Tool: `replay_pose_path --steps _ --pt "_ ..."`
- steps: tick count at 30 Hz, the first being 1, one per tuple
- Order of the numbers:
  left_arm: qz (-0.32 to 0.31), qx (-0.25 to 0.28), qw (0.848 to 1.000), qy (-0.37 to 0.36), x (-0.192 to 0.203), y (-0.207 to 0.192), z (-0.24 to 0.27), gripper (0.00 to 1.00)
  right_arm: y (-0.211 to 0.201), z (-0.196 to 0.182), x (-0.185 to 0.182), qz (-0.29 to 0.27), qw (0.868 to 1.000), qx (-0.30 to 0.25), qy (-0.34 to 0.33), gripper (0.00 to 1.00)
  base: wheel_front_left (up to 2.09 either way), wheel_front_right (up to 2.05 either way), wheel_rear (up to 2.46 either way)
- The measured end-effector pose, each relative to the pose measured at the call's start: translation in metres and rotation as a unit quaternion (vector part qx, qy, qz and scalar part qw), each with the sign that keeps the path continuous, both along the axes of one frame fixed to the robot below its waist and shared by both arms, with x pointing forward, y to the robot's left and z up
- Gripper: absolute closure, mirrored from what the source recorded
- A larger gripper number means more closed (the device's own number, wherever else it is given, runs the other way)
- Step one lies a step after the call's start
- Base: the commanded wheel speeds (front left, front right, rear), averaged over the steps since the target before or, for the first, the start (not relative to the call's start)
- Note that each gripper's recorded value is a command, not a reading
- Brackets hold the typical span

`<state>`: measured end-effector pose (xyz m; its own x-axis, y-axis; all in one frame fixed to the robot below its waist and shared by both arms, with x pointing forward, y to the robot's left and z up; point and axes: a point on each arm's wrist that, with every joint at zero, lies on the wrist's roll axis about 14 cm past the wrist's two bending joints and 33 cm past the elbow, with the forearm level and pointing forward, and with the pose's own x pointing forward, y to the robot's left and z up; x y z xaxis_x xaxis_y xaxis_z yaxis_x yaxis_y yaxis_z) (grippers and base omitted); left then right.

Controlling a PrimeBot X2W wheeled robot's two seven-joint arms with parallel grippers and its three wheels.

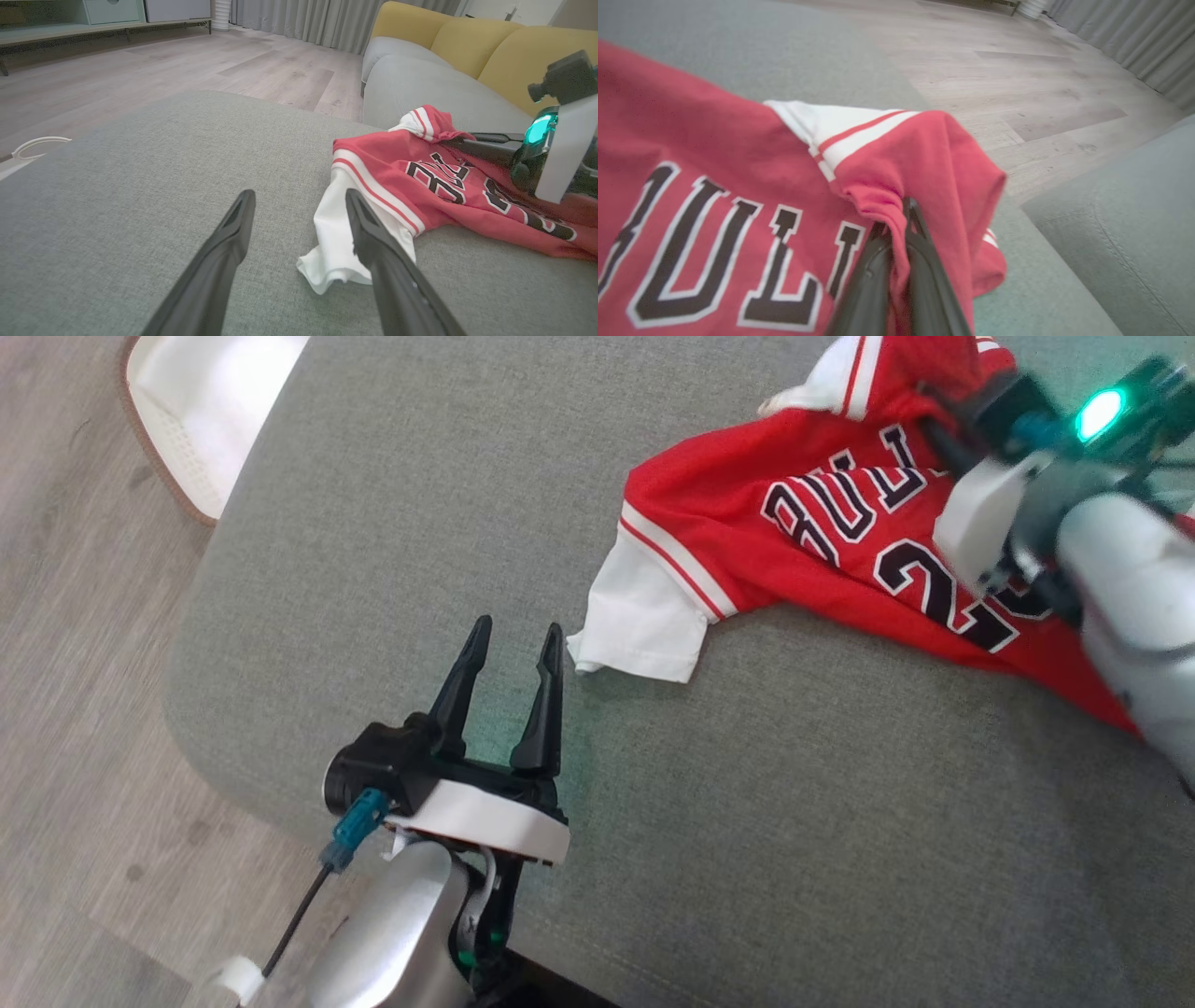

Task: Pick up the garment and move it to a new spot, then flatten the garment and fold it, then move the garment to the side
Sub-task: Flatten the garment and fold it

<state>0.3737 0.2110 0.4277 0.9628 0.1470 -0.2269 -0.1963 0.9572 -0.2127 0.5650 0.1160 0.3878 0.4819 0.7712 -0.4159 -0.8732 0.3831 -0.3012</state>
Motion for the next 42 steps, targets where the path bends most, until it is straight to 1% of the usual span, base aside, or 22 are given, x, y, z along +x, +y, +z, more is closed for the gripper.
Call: replay_pose_path --steps 3,7,14,15,16,17,19,23,26,32,35,36,37,39,41,42 --pt "0.000 0.000 1.000 -0.001 0.000 -0.001 0.001 0.00 -0.002 0.019 0.018 -0.029 0.999 0.030 -0.005 1.00 0.00 0.00 0.00" --pt "0.000 -0.001 1.000 -0.001 0.000 -0.001 0.001 0.00 -0.009 0.050 0.050 -0.061 0.996 0.054 -0.035 1.00 0.00 0.00 0.00" --pt "-0.002 -0.006 1.000 -0.002 0.001 -0.005 0.002 0.00 -0.020 0.117 0.105 -0.109 0.983 0.104 -0.106 1.00 0.00 0.00 0.00" --pt "-0.002 -0.006 1.000 -0.001 0.001 -0.004 0.001 0.00 -0.023 0.121 0.110 -0.115 0.982 0.104 -0.112 0.85 0.00 0.00 0.00" --pt "-0.001 -0.006 1.000 -0.001 0.001 -0.004 0.001 0.00 -0.026 0.124 0.114 -0.119 0.981 0.101 -0.119 0.22 0.00 0.00 0.00" --pt "0.000 -0.008 1.000 -0.002 0.001 -0.003 0.002 0.00 -0.027 0.125 0.116 -0.123 0.980 0.100 -0.120 0.00 0.00 0.00 0.00" --pt "0.000 -0.007 1.000 -0.004 0.002 -0.003 0.003 0.00 -0.030 0.121 0.116 -0.126 0.981 0.090 -0.120 0.00 0.00 0.00 0.00" --pt "-0.005 -0.008 1.000 -0.010 0.006 -0.006 0.006 0.00 -0.027 0.127 0.109 -0.125 0.979 0.105 -0.120 0.00 0.00 0.00 0.00" --pt "-0.007 -0.006 1.000 -0.019 0.010 -0.006 0.010 0.00 -0.031 0.122 0.100 -0.131 0.979 0.112 -0.108 0.00 0.00 0.00 0.00" --pt "-0.017 0.005 0.999 -0.039 0.022 -0.008 0.020 0.00 -0.050 0.130 0.070 -0.139 0.971 0.169 -0.100 0.00 0.00 0.00 0.00" --pt "-0.028 0.010 0.998 -0.050 0.028 -0.013 0.025 0.00 -0.072 0.129 0.052 -0.167 0.961 0.202 -0.086 0.00 0.00 0.00 0.00" --pt "-0.028 0.010 0.998 -0.050 0.028 -0.013 0.025 0.00 -0.072 0.129 0.052 -0.167 0.961 0.202 -0.086 0.00 0.00 0.00 0.00" --pt "-0.032 0.010 0.998 -0.053 0.030 -0.014 0.027 0.00 -0.081 0.125 0.043 -0.176 0.959 0.206 -0.082 0.00 0.00 0.00 0.00" --pt "-0.039 0.010 0.998 -0.057 0.031 -0.019 0.028 0.00 -0.099 0.114 0.025 -0.195 0.956 0.205 -0.073 0.00 0.00 0.00 0.00" --pt "-0.046 0.007 0.997 -0.059 0.029 -0.024 0.027 0.00 -0.117 0.098 0.004 -0.211 0.957 0.190 -0.062 0.00 0.00 0.00 0.00" --pt "-0.052 0.005 0.997 -0.062 0.028 -0.029 0.028 0.00 -0.135 0.085 -0.016 -0.235 0.953 0.184 -0.048 0.00 0.00 0.00 0.00"
